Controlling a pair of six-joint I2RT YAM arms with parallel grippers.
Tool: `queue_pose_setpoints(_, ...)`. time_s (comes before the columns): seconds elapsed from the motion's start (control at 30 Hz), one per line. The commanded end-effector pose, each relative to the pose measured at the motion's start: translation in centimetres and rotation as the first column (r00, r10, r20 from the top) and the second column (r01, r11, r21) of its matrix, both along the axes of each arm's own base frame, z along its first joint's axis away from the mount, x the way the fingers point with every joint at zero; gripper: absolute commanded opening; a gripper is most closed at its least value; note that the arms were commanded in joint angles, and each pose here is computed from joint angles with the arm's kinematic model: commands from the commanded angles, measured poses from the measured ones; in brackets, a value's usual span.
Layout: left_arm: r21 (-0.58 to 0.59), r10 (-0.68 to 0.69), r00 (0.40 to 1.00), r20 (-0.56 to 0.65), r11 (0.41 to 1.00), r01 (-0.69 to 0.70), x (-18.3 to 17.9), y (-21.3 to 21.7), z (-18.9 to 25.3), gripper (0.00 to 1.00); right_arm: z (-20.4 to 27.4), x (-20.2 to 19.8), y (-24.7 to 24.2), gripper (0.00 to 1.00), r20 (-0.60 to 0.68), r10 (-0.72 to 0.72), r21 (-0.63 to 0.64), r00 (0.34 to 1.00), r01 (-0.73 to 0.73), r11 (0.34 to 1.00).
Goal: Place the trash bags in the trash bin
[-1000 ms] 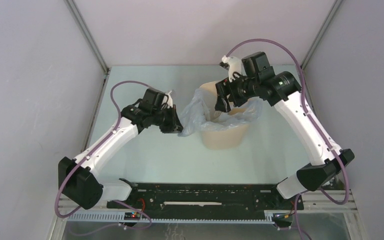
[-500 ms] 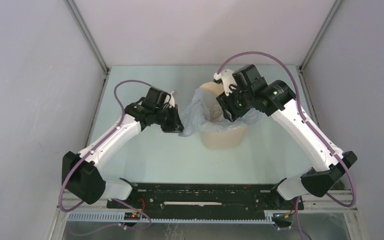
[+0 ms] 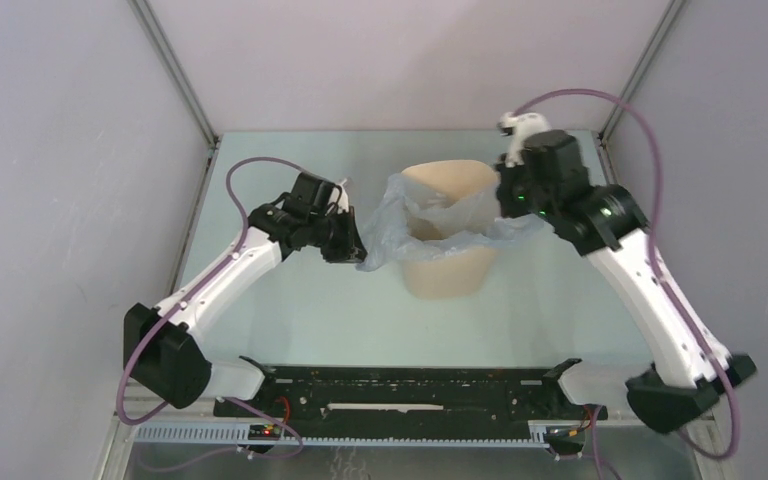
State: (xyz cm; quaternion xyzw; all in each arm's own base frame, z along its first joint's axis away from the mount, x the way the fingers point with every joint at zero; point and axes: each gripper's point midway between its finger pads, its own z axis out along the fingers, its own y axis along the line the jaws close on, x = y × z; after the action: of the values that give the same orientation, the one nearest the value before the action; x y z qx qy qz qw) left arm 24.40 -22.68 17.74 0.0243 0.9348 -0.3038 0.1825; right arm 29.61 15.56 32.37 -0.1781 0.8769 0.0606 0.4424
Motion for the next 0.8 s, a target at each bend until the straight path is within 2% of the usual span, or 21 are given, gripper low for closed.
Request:
queue_pose_setpoints(0.0, -0.019, 0.021, 0.992, 0.124, 1.000, -0.019, 1.6, -0.1, 3.7, 0.00, 4.8, 0.3, -4.3, 0.00, 0.128, -0.317, 0.374, 0.940, 0.251, 0.893)
queue_pose_setpoints(0.1, -0.007, 0.046, 0.986, 0.160, 0.999, -0.045, 1.9, 0.4, 4.2, 0.00, 3.6, -0.3, -6.0, 0.00, 0.101, -0.395, 0.491, 0.913, 0.299, 0.818)
queue_pose_setpoints(0.27, -0.002, 0.089, 0.969, 0.232, 0.996, -0.091, 2.2, 1.4, 5.3, 0.00, 0.8, -1.1, -7.7, 0.00, -0.006, -0.476, 0.551, 0.879, 0.400, 0.732)
queue_pose_setpoints(0.37, -0.008, 0.104, 0.961, 0.257, 0.994, -0.105, 2.2, 1.8, 5.7, 0.00, -1.8, -1.4, -7.2, 0.00, -0.073, -0.445, 0.548, 0.893, 0.409, 0.730)
queue_pose_setpoints(0.47, -0.001, 0.101, 0.955, 0.278, 0.994, -0.105, 2.1, 2.1, 6.1, 0.03, -2.6, -1.5, -6.1, 0.02, -0.077, -0.350, 0.521, 0.934, 0.337, 0.784)
queue_pose_setpoints(0.53, 0.021, 0.111, 0.946, 0.303, 0.992, -0.123, 2.1, 2.8, 6.9, 0.12, -1.6, -1.7, -5.7, 0.14, -0.047, -0.286, 0.502, 0.957, 0.271, 0.822)
queue_pose_setpoints(0.63, 0.041, 0.136, 0.922, 0.362, 0.986, -0.161, 2.0, 4.2, 9.3, 0.32, 0.3, -2.2, -5.3, 0.31, -0.016, -0.227, 0.486, 0.974, 0.206, 0.849)
queue_pose_setpoints(0.77, -0.026, 0.160, 0.886, 0.436, 0.986, -0.165, 2.0, 4.3, 13.6, 0.48, 1.9, -2.7, -5.1, 0.57, -0.002, -0.181, 0.461, 0.983, 0.162, 0.873)
